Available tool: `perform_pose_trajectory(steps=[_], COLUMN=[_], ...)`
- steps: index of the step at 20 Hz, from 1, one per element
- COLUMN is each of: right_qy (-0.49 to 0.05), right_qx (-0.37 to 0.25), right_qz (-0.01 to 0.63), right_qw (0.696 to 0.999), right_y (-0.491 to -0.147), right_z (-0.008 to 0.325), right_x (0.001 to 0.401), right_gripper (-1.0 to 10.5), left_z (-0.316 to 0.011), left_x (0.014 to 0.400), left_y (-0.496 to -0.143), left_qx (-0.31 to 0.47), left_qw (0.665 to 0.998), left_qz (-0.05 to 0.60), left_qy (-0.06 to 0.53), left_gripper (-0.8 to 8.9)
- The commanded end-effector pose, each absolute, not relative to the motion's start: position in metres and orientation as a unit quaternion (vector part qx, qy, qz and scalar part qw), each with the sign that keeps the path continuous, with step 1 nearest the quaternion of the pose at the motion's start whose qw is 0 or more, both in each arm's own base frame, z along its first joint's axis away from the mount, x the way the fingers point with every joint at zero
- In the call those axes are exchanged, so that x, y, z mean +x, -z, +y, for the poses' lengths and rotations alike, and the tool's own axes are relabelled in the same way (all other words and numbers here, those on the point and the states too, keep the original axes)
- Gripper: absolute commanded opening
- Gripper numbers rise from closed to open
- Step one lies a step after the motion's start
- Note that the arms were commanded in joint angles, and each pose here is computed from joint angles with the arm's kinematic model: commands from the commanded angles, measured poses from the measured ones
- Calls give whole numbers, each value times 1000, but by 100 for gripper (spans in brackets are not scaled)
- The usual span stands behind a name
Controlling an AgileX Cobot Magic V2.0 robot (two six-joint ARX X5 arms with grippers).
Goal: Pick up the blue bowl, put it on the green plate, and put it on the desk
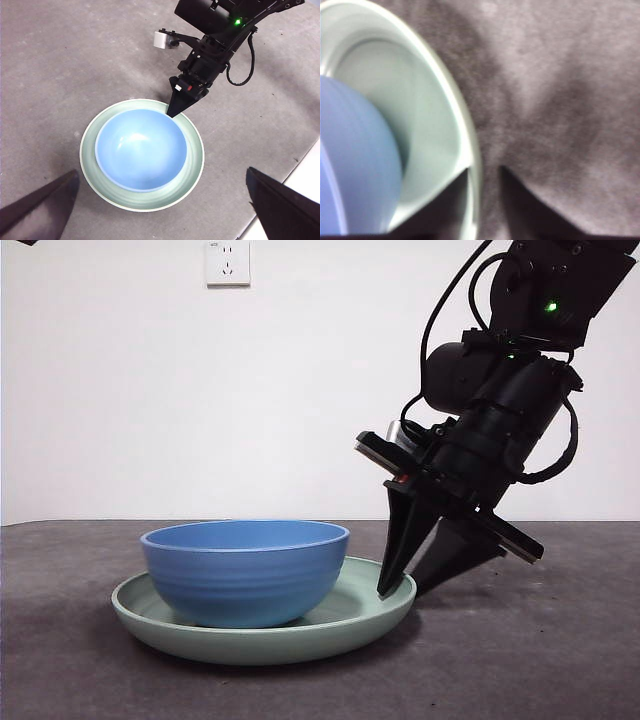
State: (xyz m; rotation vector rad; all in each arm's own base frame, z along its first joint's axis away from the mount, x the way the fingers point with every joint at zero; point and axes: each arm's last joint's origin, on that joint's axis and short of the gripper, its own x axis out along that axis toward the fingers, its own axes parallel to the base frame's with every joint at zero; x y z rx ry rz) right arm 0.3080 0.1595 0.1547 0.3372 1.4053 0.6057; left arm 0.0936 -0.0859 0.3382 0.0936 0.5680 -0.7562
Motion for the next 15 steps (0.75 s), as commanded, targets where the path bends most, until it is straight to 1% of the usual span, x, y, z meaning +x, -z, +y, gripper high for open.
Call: perform_pose_trajectory(steps=[1, 4, 5, 8, 10, 13, 15], right_qy=[-268, -258, -254, -247, -230, -216, -210], right_qx=[154, 160, 161, 148, 130, 88, 53], right_qz=[634, 637, 638, 631, 627, 626, 622], right_qw=[709, 709, 709, 720, 733, 744, 752], right_y=[-153, -156, -158, -173, -186, -212, -232], right_z=[159, 152, 150, 142, 135, 128, 124], right_x=[313, 316, 317, 321, 323, 321, 312], right_gripper=[225, 235, 255, 424, 487, 499, 500], left_z=[-87, -87, -87, -87, -87, -87, -87], left_x=[93, 93, 93, 93, 93, 93, 93], left_y=[-341, -341, -341, -341, -341, -341, -341], left_qx=[43, 43, 43, 43, 43, 43, 43], left_qw=[888, 888, 888, 888, 888, 888, 888], left_qz=[267, 268, 268, 268, 268, 267, 268], left_qy=[371, 370, 370, 370, 370, 371, 370], left_gripper=[531, 531, 531, 531, 531, 531, 531])
